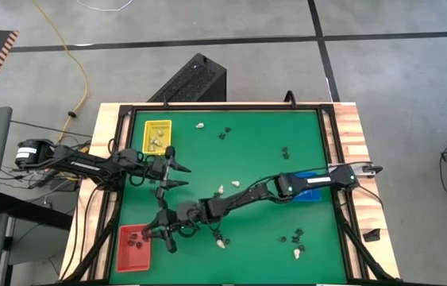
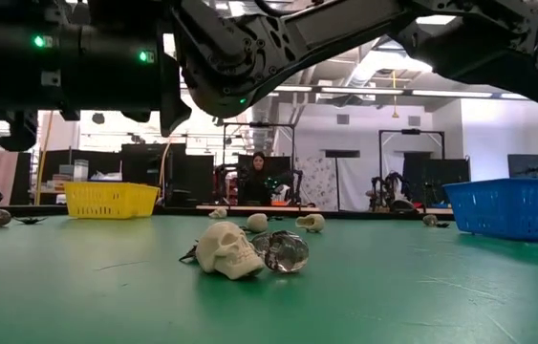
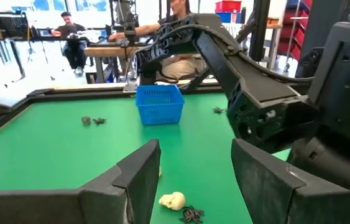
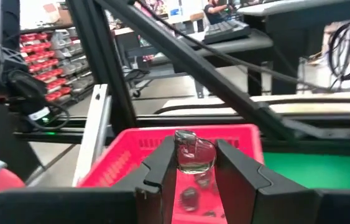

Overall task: Sort Halloween decoration
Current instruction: Put the black skull toy into the red bin

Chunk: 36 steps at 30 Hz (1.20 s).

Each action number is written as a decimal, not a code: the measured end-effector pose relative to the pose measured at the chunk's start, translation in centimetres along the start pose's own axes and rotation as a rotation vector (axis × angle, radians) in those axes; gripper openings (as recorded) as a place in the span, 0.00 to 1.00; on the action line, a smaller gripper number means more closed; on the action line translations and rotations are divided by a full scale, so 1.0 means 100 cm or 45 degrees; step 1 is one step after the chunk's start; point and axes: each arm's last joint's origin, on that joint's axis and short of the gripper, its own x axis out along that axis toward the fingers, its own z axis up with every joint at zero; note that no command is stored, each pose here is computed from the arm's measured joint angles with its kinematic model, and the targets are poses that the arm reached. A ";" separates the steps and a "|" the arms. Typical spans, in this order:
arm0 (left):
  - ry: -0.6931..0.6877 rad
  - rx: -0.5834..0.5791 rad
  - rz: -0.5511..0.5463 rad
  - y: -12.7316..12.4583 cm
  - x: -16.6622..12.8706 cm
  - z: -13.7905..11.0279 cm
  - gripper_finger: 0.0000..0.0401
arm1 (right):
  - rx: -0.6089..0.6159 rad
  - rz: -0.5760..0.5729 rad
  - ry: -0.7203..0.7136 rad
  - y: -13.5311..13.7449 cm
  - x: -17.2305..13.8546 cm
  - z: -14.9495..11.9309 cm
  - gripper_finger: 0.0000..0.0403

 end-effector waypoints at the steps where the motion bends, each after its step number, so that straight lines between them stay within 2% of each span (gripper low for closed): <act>1: -0.013 -0.011 -0.001 0.000 0.000 0.003 0.47 | -0.015 -0.002 -0.003 -0.001 0.000 0.000 0.31; 5: -0.047 -0.041 -0.070 -0.002 0.003 0.030 0.47 | -0.025 -0.002 -0.015 -0.002 0.000 0.001 0.31; 8: 0.231 -0.102 -0.114 -0.008 0.003 0.053 0.47 | -0.020 -0.004 0.001 -0.002 0.000 0.000 0.31; 11: 0.547 -0.124 -0.085 -0.020 -0.007 0.085 0.47 | -0.017 -0.006 0.014 -0.002 0.000 -0.001 0.31; 14: 0.688 -0.169 -0.126 -0.039 -0.018 0.112 0.47 | -0.017 -0.006 0.009 -0.002 0.000 0.000 0.31; 17: 0.792 -0.273 -0.129 -0.057 -0.028 0.123 0.47 | -0.015 -0.009 0.005 -0.004 0.000 0.000 0.31; 21: 0.907 -0.439 -0.106 -0.080 -0.036 0.117 0.47 | -0.026 -0.017 0.004 -0.007 -0.001 0.001 0.31; 26: 1.036 -0.505 -0.143 -0.108 -0.041 0.107 0.47 | -0.088 -0.032 0.048 -0.011 -0.001 -0.001 0.31; 31: 1.143 -0.441 -0.255 -0.138 -0.041 0.096 0.47 | -0.095 -0.037 0.077 -0.011 -0.001 -0.004 0.31; 36: 1.238 -0.242 -0.306 -0.164 -0.029 0.074 0.47 | -0.095 -0.038 0.080 -0.011 -0.001 -0.004 0.31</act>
